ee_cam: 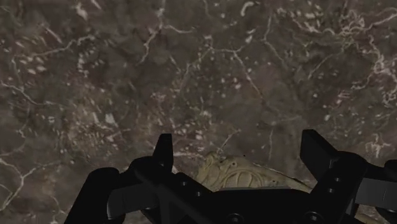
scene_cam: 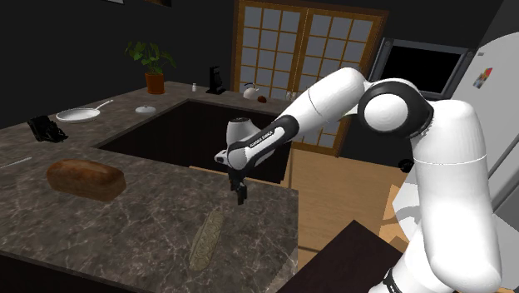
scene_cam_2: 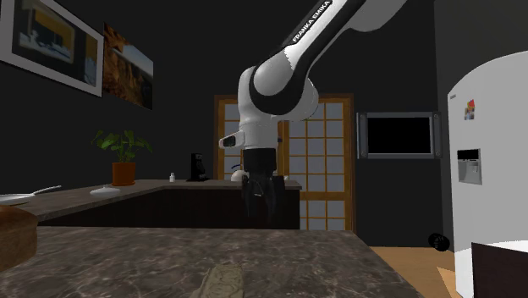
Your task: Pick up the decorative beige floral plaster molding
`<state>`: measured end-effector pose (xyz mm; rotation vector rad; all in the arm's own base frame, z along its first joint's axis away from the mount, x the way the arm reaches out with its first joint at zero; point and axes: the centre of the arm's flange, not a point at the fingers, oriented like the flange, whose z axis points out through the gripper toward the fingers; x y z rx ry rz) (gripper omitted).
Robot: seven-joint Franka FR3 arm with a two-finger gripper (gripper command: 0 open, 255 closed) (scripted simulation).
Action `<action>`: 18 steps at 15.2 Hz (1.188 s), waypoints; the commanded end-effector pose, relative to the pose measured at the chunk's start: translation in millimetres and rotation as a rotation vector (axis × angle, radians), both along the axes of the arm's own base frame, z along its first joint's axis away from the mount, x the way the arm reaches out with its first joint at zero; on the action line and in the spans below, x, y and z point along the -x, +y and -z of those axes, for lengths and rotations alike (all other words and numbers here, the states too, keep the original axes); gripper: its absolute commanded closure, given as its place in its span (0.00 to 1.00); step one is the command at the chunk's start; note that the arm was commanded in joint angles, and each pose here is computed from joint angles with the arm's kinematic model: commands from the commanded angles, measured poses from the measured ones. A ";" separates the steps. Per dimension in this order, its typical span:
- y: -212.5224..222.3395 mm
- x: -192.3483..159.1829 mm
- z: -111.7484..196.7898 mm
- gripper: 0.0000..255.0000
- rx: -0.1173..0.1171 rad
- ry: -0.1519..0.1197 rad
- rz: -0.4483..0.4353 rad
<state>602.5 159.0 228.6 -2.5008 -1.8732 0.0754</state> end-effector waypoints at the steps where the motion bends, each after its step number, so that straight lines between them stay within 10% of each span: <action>1: 19.0 -9.9 17.4 0.00 -0.007 0.002 -0.069; 14: 46.9 -17.9 82.5 0.00 -0.015 0.004 -0.167; 15: 47.2 -17.9 82.1 1.00 -0.015 0.004 -0.167; 18: 47.5 -17.6 81.6 1.00 -0.015 0.004 -0.167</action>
